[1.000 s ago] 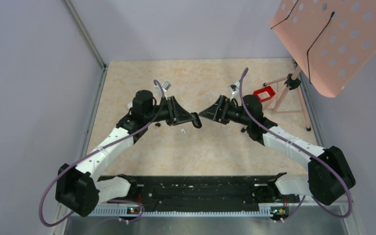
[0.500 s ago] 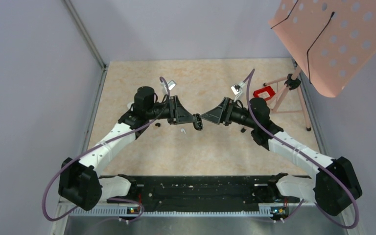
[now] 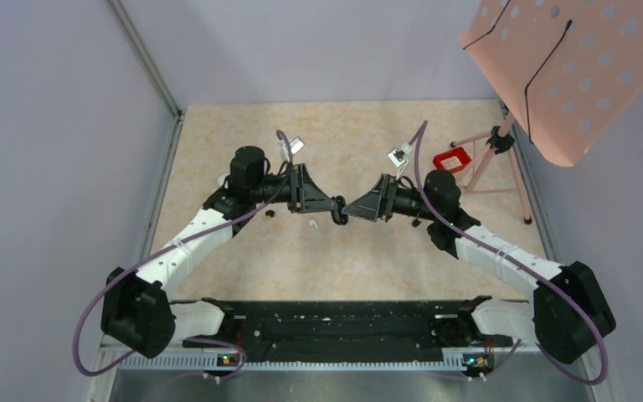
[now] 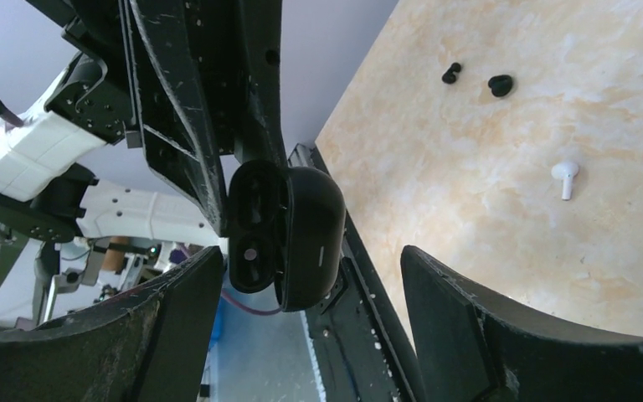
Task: Insert the wireless bluetooth earbuds into the charging case
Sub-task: Pass from the left arm to the right
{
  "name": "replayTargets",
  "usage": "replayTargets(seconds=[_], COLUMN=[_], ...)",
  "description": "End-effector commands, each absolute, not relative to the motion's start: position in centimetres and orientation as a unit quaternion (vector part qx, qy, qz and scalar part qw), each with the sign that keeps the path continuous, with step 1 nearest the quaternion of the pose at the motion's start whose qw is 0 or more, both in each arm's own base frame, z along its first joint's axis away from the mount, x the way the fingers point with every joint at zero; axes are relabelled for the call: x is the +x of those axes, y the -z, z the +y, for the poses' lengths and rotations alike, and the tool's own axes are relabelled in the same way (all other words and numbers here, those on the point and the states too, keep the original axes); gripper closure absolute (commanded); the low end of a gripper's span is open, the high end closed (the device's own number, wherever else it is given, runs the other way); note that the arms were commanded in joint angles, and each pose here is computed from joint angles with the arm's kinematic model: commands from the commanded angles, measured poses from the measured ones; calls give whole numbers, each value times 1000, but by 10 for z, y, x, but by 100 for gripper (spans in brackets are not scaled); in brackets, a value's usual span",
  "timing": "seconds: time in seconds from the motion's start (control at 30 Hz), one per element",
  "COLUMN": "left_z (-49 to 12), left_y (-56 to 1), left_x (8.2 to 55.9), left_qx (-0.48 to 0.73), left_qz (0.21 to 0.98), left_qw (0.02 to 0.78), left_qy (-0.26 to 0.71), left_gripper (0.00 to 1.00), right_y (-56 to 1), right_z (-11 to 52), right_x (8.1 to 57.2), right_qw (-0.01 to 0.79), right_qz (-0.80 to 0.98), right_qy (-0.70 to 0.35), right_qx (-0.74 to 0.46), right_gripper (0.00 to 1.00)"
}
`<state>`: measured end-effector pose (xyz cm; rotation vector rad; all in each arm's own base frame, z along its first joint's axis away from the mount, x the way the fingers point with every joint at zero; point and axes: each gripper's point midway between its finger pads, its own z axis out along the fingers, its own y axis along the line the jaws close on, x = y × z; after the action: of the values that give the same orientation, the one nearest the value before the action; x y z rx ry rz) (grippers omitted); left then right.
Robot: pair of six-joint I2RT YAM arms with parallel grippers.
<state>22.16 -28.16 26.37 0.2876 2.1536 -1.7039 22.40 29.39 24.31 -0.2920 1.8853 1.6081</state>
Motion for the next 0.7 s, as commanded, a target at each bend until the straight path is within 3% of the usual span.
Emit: replayTargets(seconds=[0.0,0.3,0.5,0.67], left_z=[-286,-287,-286,-286], left_y=[-295,-297,-297,-300], left_x=[223,221,219,218], left_qx=[148,156,160,164], left_qz=[731,726,725,722], left_qw=[216,211,209,212], left_qy=[630,635,637,638], left_gripper=[100,100,100,100], right_y=[-260,-268,-266,-263], right_z=[302,305,305,306], right_x=[221,214,213,215], right_qw=[311,294,284,282], right_qz=[682,648,643,648], right_qy=[-646,-689,-700,-697], right_qx=[-142,-134,-123,-120], right_gripper=[24,42,59,79])
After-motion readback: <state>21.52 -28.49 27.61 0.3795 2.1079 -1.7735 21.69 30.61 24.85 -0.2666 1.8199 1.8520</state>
